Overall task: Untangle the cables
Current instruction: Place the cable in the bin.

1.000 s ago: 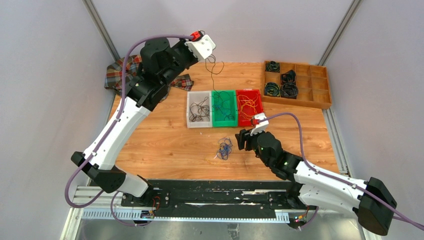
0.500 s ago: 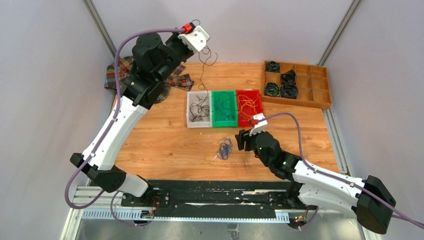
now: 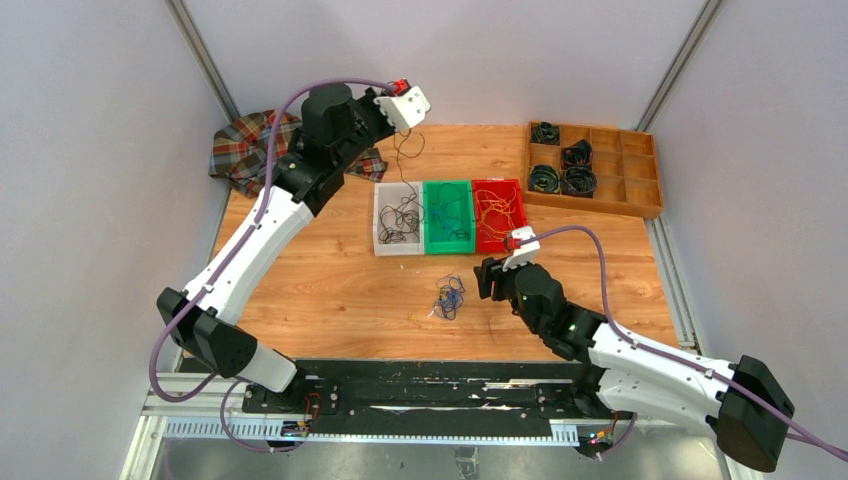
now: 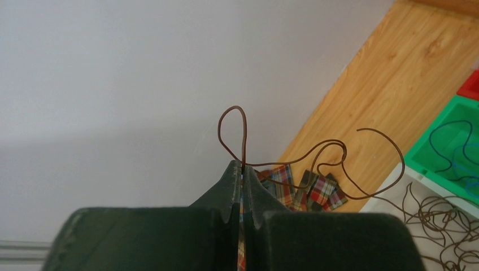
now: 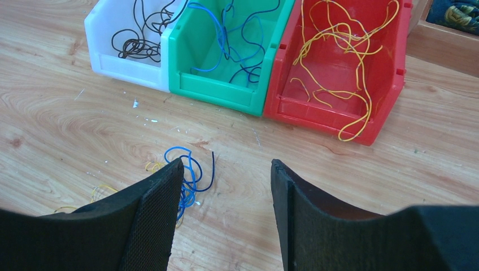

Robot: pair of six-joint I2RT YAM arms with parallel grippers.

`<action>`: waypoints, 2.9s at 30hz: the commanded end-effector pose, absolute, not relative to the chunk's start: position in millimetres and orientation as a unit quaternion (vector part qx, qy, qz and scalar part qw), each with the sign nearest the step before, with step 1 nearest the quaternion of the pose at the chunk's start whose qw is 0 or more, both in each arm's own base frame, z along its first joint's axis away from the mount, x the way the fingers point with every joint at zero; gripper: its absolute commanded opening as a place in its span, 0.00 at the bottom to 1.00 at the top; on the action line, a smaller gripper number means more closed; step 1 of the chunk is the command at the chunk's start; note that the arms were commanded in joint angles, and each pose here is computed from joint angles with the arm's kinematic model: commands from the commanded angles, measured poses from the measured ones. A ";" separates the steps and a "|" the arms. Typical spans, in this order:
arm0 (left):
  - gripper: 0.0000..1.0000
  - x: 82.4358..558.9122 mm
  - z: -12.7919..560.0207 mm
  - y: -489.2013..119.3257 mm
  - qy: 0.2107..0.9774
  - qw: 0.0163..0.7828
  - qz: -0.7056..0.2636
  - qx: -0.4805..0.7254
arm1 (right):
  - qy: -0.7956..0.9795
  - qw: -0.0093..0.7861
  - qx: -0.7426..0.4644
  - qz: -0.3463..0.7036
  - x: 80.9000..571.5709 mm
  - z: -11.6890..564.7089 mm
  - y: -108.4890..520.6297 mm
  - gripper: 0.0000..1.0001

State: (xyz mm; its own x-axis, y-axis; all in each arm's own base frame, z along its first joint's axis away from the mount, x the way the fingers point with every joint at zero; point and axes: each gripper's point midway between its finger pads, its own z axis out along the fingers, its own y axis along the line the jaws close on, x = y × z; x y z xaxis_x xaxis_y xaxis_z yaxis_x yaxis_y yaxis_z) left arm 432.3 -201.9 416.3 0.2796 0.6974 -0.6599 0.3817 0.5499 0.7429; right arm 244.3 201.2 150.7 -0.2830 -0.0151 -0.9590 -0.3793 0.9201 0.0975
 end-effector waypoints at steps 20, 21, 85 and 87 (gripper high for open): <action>0.01 421.3 290.3 -169.6 0.634 0.487 0.173 0.576 | 0.797 0.581 -0.115 0.123 250.4 142.9 187.7 0.59; 0.01 419.5 288.5 -171.8 0.636 0.488 0.163 0.575 | 0.797 0.580 -0.115 0.124 250.7 143.1 187.9 0.59; 0.77 420.9 165.4 -205.1 0.747 0.369 -0.006 0.554 | 0.804 0.575 -0.081 0.130 268.8 152.9 167.4 0.60; 0.83 415.2 175.0 -207.0 0.746 0.368 -0.020 0.554 | 0.805 0.573 -0.085 0.130 269.6 154.7 169.2 0.60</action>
